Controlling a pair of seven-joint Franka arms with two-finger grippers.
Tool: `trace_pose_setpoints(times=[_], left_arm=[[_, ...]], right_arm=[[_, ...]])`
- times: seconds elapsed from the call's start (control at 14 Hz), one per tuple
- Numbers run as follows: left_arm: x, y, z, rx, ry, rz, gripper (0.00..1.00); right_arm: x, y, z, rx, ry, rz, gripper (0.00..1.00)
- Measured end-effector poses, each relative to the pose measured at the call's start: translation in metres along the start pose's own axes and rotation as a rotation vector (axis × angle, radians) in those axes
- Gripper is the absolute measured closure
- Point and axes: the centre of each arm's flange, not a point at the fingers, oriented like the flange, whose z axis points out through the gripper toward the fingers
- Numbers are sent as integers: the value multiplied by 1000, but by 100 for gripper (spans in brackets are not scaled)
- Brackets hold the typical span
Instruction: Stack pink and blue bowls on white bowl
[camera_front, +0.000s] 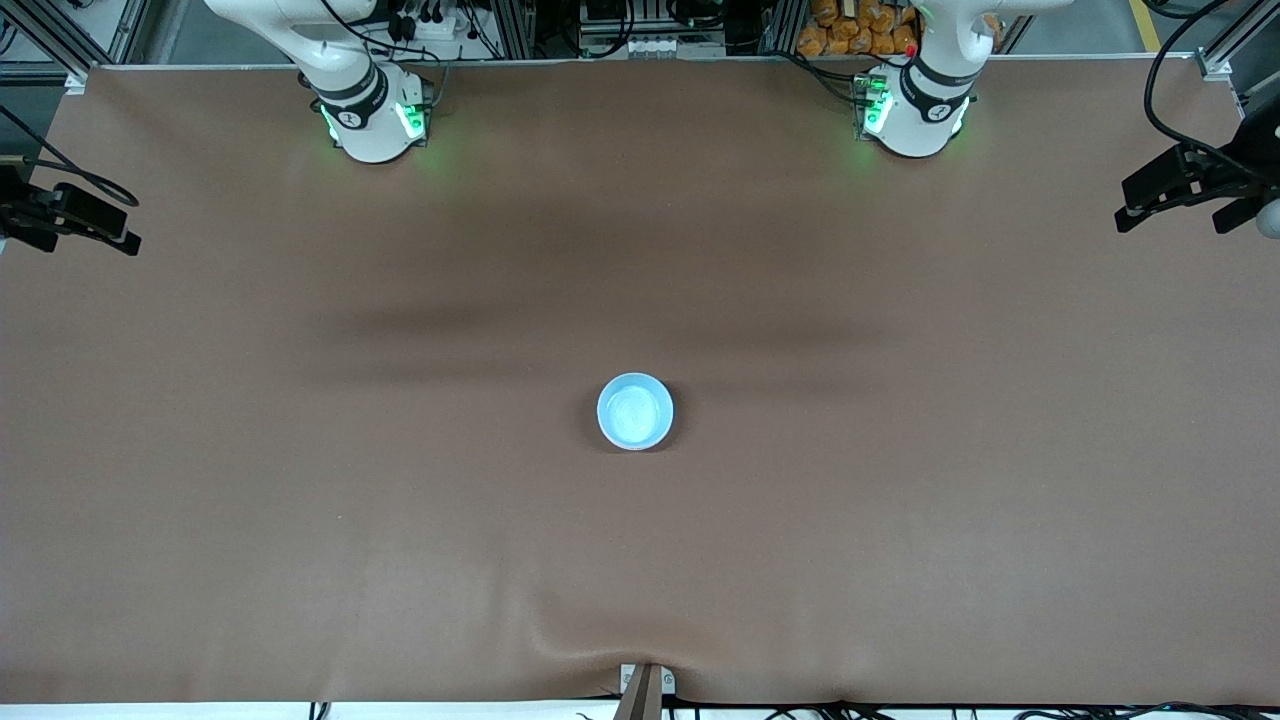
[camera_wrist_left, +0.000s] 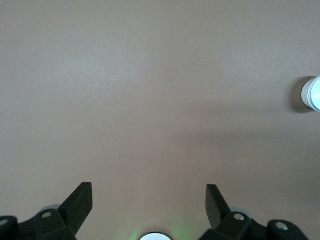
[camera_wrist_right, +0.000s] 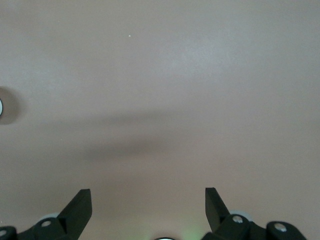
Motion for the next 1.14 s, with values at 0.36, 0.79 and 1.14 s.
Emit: trace_pose_setpoints(times=[0.36,0.79,1.14], left_arm=[[0,0,0,0,0,1,0],[0,1,0,0,0,1,0],[0,1,0,0,0,1,0]], right_arm=[[0,-5,4,-12,-8,16,0],[0,17,3,-20,-7,8,0],[-1,19,3,-21,-13,9,0]])
